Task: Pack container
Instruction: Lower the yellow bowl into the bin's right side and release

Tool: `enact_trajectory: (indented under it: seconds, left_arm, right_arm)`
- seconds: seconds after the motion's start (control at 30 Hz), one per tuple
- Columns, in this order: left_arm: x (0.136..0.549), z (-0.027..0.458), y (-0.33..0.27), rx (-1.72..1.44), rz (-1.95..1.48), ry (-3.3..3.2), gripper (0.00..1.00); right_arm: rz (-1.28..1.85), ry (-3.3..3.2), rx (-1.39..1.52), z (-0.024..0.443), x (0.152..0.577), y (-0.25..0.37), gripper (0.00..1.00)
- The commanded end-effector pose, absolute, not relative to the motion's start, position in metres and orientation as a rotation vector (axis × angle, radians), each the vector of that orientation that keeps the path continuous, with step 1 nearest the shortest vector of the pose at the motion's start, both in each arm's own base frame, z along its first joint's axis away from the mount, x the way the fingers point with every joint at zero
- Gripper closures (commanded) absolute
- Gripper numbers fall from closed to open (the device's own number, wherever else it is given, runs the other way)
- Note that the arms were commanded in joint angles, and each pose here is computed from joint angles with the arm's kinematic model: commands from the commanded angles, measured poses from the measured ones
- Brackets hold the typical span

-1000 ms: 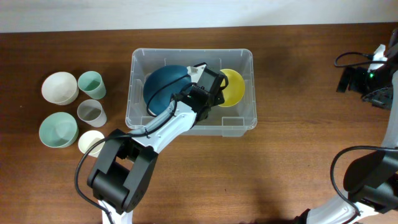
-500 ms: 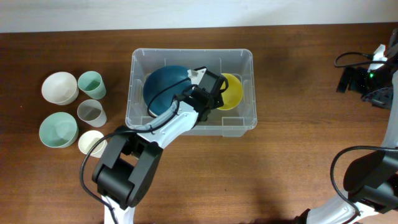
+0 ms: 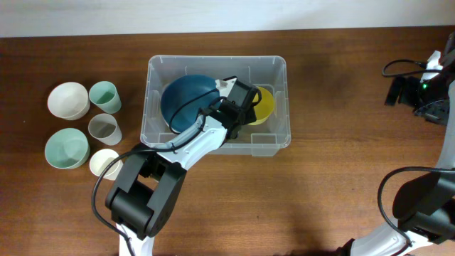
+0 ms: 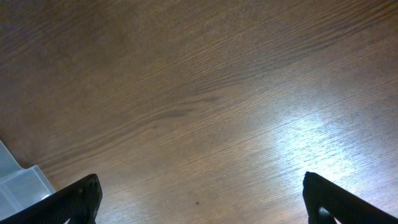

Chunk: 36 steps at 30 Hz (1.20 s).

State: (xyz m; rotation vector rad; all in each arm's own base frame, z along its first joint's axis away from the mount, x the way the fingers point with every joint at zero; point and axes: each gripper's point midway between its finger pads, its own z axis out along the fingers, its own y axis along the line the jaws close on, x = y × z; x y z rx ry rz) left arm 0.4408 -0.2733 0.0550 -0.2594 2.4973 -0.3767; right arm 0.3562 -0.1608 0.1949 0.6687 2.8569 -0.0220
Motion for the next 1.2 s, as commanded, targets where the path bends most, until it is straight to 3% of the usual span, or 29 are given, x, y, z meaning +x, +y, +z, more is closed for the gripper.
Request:
enact_trajectory:
  seconds: [0.0,0.33,0.57,0.87,1.17]
  left_arm:
    - [0.448,0.057,-0.265,-0.244,-0.34,2.484,0.6]
    - [0.45,0.058,-0.266,-0.24,-0.346,2.479,0.52]
    - [0.462,0.086,-0.285,-0.104,-0.412,2.442,0.46]
    - [0.474,0.126,-0.294,-0.104,-0.434,2.412,0.47]
    - [0.473,0.125,-0.289,-0.108,-0.399,2.421,0.47]
  right_arm:
    - [-0.016,2.86,0.685,0.192,0.356,-0.161,0.01]
    - [-0.016,2.86,0.685,0.192,0.356,-0.161,0.01]
    - [-0.016,2.86,0.685,0.192,0.356,-0.161,0.01]
    - [-0.016,2.86,0.685,0.192,0.356,-0.161,0.01]
    - [-0.016,2.86,0.685,0.192,0.356,-0.161,0.01]
